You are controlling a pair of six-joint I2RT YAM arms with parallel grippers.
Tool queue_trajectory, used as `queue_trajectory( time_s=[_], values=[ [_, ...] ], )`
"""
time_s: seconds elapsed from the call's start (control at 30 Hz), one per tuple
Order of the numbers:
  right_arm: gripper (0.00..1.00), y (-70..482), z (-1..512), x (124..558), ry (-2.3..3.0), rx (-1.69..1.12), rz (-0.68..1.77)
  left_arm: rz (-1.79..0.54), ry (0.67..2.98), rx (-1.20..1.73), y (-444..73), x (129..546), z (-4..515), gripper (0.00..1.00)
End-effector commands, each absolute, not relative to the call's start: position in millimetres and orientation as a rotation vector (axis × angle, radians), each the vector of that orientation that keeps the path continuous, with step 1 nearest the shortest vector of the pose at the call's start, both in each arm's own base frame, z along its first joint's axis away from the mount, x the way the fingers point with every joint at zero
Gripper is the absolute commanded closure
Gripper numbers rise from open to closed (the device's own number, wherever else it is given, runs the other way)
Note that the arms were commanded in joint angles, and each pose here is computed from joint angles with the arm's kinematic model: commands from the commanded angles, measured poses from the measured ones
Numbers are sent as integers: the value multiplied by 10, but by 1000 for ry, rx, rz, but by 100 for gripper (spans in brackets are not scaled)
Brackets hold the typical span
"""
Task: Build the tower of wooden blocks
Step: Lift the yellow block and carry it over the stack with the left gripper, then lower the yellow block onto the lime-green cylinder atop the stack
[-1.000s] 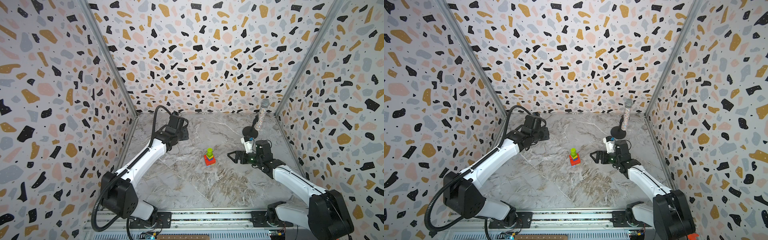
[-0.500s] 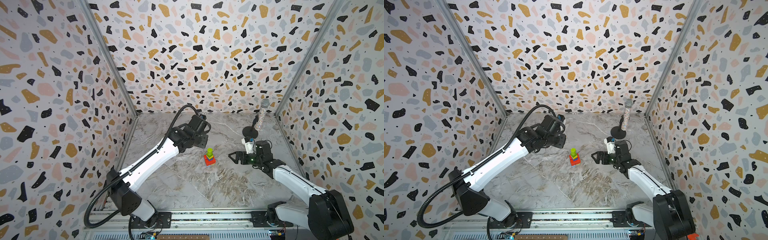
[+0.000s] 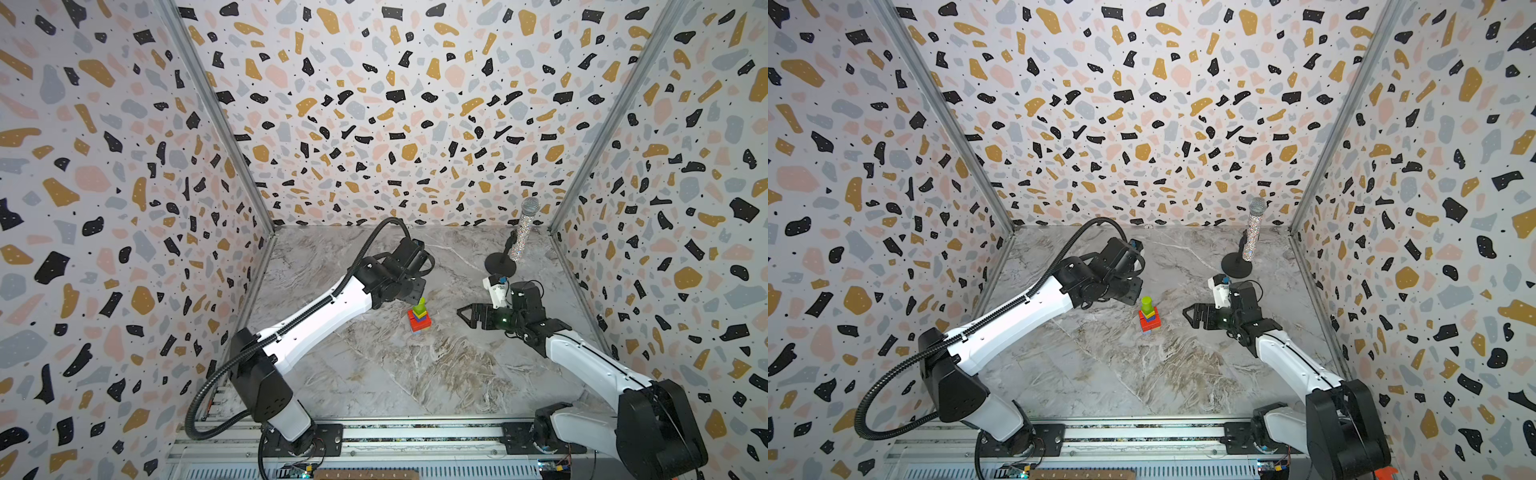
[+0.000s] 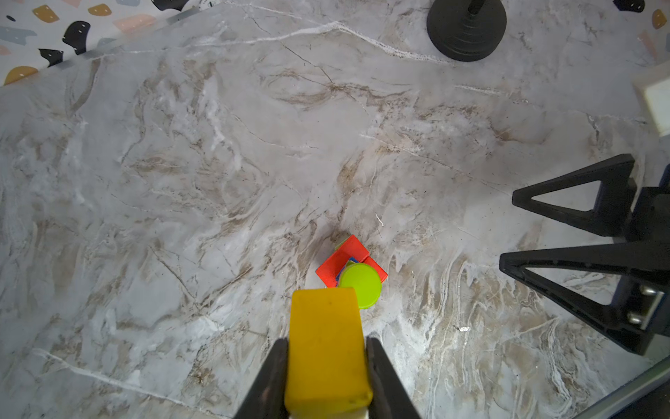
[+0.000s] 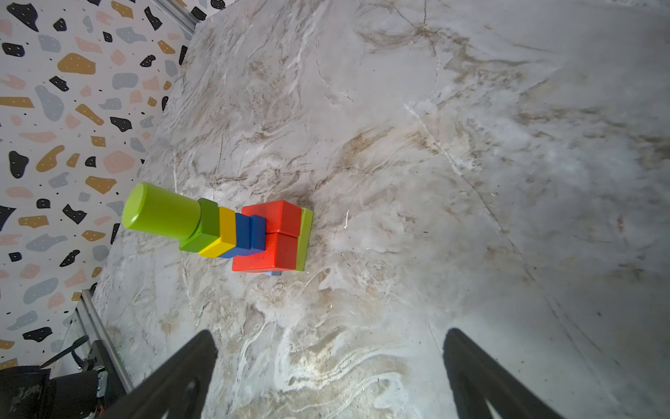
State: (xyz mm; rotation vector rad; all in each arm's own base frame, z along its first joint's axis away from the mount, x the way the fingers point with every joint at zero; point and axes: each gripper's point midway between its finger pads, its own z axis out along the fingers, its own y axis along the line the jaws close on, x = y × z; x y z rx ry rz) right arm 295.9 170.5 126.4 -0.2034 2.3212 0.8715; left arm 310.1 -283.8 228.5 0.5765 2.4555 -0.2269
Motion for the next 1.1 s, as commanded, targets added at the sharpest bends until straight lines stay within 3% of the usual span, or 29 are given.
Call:
queue_trajectory(
  time_s=[0.0, 1.07],
  values=[
    [1, 1708, 1355, 2979, 2301, -217, 873, -274, 2410, 574, -2959, 3135, 2425, 83],
    [1, 1745, 1340, 2951, 2302, -227, 908, -261, 2432, 622, -3221, 3169, 2187, 86]
  ],
)
